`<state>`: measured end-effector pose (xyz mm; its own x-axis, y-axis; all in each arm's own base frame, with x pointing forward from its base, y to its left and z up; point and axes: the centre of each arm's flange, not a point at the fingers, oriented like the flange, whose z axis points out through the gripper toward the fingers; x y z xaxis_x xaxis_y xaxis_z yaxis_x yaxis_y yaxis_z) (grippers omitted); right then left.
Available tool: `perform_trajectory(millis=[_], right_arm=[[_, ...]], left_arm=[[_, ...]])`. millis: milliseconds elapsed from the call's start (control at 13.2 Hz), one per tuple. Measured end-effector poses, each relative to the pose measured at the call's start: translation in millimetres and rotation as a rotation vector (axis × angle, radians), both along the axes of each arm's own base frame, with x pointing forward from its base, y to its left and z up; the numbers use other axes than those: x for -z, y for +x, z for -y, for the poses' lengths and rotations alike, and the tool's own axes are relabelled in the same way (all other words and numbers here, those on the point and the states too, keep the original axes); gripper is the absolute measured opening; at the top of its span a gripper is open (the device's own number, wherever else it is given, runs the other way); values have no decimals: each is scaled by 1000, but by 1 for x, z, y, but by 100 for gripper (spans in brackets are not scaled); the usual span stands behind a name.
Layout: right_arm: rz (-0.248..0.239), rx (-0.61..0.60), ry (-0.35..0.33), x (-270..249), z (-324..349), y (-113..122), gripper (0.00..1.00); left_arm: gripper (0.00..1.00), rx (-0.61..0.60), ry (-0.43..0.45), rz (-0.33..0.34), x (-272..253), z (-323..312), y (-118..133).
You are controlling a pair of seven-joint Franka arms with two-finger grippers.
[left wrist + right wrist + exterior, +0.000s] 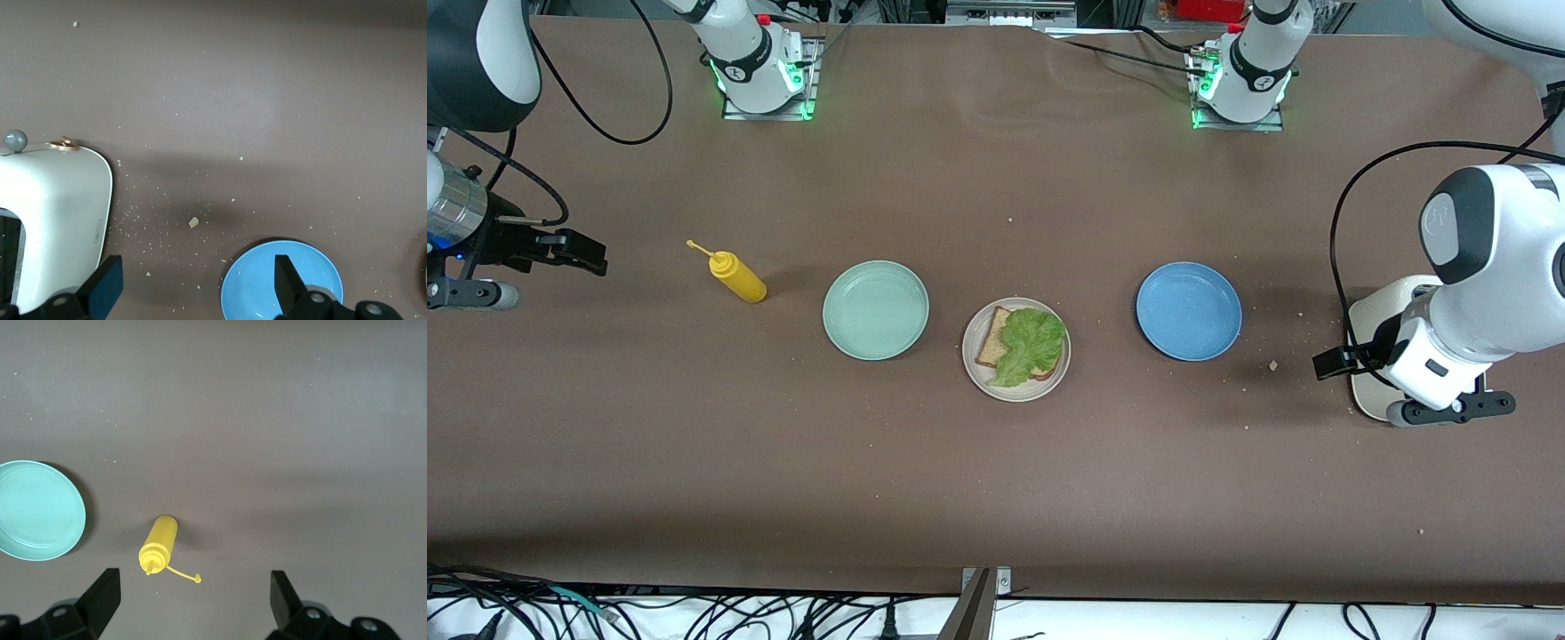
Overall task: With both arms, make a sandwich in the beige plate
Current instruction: 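Lower the left gripper onto the bread slice in the toaster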
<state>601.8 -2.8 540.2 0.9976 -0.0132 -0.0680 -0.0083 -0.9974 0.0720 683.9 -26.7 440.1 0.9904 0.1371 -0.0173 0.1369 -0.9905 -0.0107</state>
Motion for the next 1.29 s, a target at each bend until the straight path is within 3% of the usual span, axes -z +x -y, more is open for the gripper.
perform_trajectory(millis=[986, 1289], right_arm=[[-4, 7, 0, 0, 1, 0, 100], [-4, 8, 0, 0, 0, 0, 100]], left_arm=[[100, 4, -1, 16, -7, 2, 1], [100, -41, 11, 17, -8, -33, 1]])
